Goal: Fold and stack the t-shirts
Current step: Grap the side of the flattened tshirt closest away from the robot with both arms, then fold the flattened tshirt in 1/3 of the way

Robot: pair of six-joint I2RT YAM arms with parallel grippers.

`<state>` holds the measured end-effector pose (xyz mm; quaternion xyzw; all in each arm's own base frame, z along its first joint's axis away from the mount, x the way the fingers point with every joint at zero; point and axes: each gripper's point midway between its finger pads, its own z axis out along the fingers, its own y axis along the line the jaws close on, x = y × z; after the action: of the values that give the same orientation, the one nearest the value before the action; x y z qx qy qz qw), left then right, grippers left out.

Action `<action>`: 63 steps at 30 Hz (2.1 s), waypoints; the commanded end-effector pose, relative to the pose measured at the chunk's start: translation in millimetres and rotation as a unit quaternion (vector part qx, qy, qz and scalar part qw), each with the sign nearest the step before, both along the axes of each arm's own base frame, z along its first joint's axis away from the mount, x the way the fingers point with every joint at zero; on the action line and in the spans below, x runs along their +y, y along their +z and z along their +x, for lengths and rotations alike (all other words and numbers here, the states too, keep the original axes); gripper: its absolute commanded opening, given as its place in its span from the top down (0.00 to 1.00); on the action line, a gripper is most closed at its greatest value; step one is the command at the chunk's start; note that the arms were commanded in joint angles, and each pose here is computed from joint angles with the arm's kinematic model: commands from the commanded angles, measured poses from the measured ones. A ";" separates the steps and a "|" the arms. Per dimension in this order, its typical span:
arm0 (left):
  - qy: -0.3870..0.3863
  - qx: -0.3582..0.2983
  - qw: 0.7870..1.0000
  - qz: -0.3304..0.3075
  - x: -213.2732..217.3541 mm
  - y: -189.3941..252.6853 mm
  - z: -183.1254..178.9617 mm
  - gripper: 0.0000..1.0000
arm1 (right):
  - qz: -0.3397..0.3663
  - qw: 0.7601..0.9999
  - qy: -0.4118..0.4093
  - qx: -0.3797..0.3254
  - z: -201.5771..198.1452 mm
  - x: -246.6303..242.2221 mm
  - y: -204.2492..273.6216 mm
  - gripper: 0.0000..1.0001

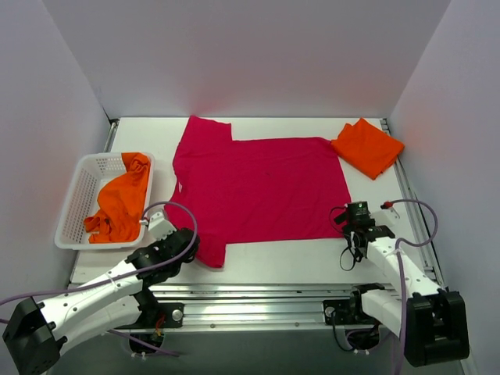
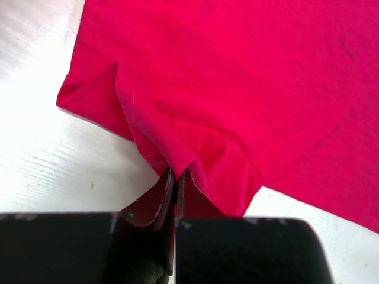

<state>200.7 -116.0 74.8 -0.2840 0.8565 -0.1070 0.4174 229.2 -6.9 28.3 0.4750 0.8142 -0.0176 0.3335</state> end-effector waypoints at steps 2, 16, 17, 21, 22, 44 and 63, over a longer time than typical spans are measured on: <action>-0.009 -0.008 1.000 -0.013 -7.1 2.8 9.8 0.98 | 0.001 0.999 -0.016 0.031 -3.0 -12.5 -15.2 0.12; -0.005 -0.002 1.000 -0.015 -4.0 -4.1 14.8 0.98 | 0.015 0.999 -0.011 0.032 3.5 -11.7 -28.0 0.52; -0.006 -0.001 1.000 -0.015 -4.4 -4.3 14.8 0.98 | 0.015 0.999 -0.011 0.032 3.1 -11.7 -27.7 0.55; -0.006 0.002 1.000 -0.015 -4.5 -4.1 14.9 0.98 | 0.011 1.000 -0.016 0.023 1.4 -14.1 -23.5 0.83; -0.006 0.002 1.000 -0.014 -4.4 -3.5 14.8 0.98 | 0.010 1.000 -0.017 0.022 0.5 -14.4 -23.2 0.90; -0.011 -0.016 1.000 -0.008 -3.4 61.2 18.7 0.98 | 0.026 0.991 0.009 -0.127 24.1 -6.7 49.5 1.00; -0.004 -0.058 0.998 0.008 -30.3 127.1 84.2 0.98 | -0.008 0.981 -0.034 -0.192 111.2 -23.2 105.9 1.00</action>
<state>265.3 -141.4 177.8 -0.2730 0.8468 -0.1068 0.4438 319.2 -14.1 111.3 0.4800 0.7491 0.0733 0.4506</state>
